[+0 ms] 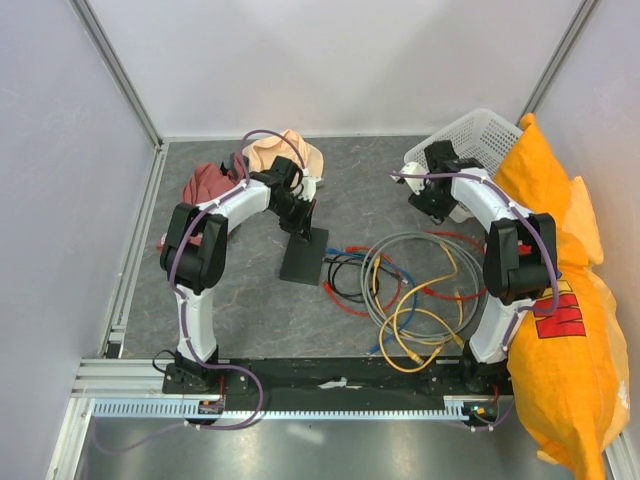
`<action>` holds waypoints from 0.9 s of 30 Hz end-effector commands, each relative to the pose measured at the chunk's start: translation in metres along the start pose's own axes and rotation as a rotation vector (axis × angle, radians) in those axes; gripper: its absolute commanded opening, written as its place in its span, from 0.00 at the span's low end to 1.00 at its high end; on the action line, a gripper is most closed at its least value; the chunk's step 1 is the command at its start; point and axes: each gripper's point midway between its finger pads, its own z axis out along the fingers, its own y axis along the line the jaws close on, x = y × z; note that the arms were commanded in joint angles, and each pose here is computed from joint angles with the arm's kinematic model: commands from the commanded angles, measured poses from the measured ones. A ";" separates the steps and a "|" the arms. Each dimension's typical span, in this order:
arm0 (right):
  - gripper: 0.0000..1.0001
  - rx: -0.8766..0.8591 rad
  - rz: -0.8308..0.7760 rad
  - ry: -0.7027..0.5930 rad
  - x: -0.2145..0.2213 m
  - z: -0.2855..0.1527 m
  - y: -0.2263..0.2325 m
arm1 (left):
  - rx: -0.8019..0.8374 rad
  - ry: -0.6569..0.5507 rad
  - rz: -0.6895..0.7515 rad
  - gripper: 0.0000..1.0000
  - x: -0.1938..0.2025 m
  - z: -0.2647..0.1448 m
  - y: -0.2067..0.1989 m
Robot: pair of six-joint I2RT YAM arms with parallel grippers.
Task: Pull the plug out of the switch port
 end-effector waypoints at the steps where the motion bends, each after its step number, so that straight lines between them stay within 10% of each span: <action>1: 0.65 0.026 0.074 -0.148 -0.044 -0.022 -0.015 | -0.041 0.081 0.011 0.02 0.022 0.034 0.016; 3: 0.98 -0.072 0.107 -0.295 -0.077 -0.040 -0.004 | -0.035 0.086 0.007 0.02 0.023 0.035 0.016; 12: 0.98 -0.685 0.224 -0.769 -0.202 -0.112 0.071 | 0.014 0.032 0.008 0.02 0.004 0.025 0.001; 27: 0.91 -1.173 0.351 -0.483 -0.205 -0.020 0.195 | 0.128 -0.117 -0.014 0.02 -0.010 -0.051 -0.041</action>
